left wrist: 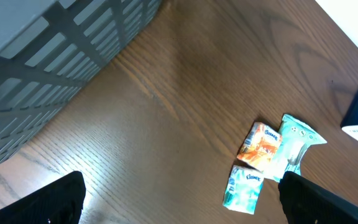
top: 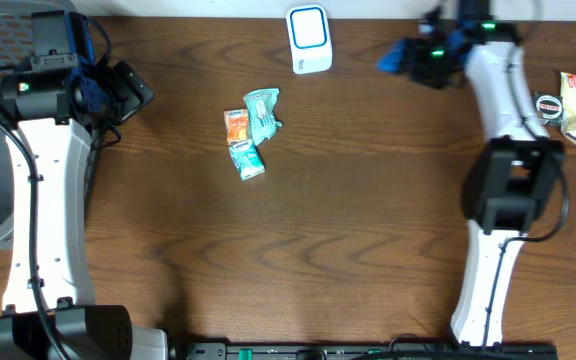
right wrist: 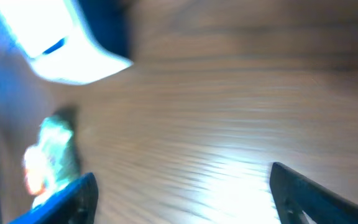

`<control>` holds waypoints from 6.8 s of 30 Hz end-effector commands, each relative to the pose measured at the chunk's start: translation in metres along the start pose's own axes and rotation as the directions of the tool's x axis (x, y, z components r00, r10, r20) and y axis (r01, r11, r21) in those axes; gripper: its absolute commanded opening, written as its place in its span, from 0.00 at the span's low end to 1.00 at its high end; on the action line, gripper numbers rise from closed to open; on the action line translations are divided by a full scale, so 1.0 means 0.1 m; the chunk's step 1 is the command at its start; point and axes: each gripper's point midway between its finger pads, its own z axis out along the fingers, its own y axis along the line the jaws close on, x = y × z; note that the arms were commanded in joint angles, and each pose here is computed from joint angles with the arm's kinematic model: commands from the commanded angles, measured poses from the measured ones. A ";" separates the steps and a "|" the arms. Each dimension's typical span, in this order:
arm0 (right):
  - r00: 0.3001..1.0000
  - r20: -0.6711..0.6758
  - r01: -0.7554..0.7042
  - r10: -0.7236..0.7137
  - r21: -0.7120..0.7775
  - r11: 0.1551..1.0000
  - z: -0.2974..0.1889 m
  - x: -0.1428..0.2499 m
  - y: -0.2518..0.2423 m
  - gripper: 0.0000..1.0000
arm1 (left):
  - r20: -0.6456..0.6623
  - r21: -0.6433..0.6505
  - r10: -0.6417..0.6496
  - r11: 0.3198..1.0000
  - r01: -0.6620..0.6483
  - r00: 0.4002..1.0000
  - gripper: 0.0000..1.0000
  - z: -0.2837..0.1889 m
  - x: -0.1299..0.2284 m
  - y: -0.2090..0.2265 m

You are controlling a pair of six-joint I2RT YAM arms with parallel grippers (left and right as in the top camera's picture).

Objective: Scan the item barcode

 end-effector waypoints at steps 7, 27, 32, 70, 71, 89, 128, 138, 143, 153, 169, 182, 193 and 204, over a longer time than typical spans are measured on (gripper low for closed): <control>0.974 -0.044 0.222 -0.222 0.005 0.975 1.15 0.57 1.26 0.99 | 0.009 -0.003 -0.008 1.000 0.008 1.000 0.98 -0.03 -0.02 0.02; 0.972 -0.078 0.234 -0.221 0.263 0.936 1.56 1.06 1.34 0.61 | 0.009 -0.003 -0.008 1.000 0.008 1.000 0.98 -0.03 -0.02 0.02; 0.963 -0.123 0.267 -0.241 0.290 0.919 1.62 1.15 1.22 0.55 | 0.009 -0.003 -0.008 1.000 0.008 1.000 0.98 -0.03 -0.02 0.02; 0.699 -0.543 0.707 -0.465 0.620 0.339 0.74 1.34 0.64 0.65 | 0.009 -0.003 -0.008 1.000 0.008 1.000 0.98 -0.03 -0.02 0.02; 0.700 -0.549 0.708 -0.457 0.620 0.339 0.76 1.35 0.59 0.64 | 0.009 -0.003 -0.008 1.000 0.008 1.000 0.98 -0.03 -0.02 0.02; 0.798 -0.505 0.556 -0.330 0.403 0.727 0.99 1.37 0.19 0.08 | 0.009 -0.003 -0.008 1.000 0.008 1.000 0.98 -0.03 -0.02 0.02; 0.850 -0.452 -0.268 0.271 0.073 0.961 0.26 1.50 -0.65 0.55 | 0.009 -0.003 -0.008 1.000 0.008 1.000 0.98 -0.03 -0.02 0.02; 0.842 -0.522 -0.070 0.135 0.143 0.987 -0.27 1.37 -0.31 0.22 | 0.009 -0.003 -0.008 1.000 0.008 1.000 0.98 -0.03 -0.02 0.02; 0.812 -0.584 0.045 0.018 0.092 0.995 -0.06 1.57 0.11 0.01 | 0.009 -0.003 -0.008 1.000 0.008 1.000 0.98 -0.03 -0.02 0.02; 0.765 -0.615 0.277 -0.190 0.047 0.960 0.46 1.94 0.81 0.01 | 0.009 -0.003 -0.008 1.000 0.008 1.000 0.98 -0.03 -0.02 0.02; 0.872 -0.457 0.187 0.175 0.642 0.743 0.15 1.68 -0.34 0.02 | 0.009 -0.003 -0.008 1.000 0.008 1.000 0.98 -0.03 -0.02 0.02; 0.933 -0.343 -0.015 0.105 0.255 0.967 -0.10 0.91 -0.22 0.40 | 0.009 -0.003 -0.008 1.000 0.008 1.000 0.97 -0.03 -0.02 0.02; 0.916 -0.390 -0.022 0.098 0.195 0.981 -0.02 1.04 -0.21 0.91 | 0.009 -0.003 -0.008 1.000 0.008 1.000 0.98 -0.03 -0.02 0.02; 0.903 -0.400 -0.138 0.157 0.077 0.987 0.43 1.30 -0.35 0.61 | 0.009 -0.003 -0.008 1.000 0.008 1.000 0.98 -0.03 -0.02 0.02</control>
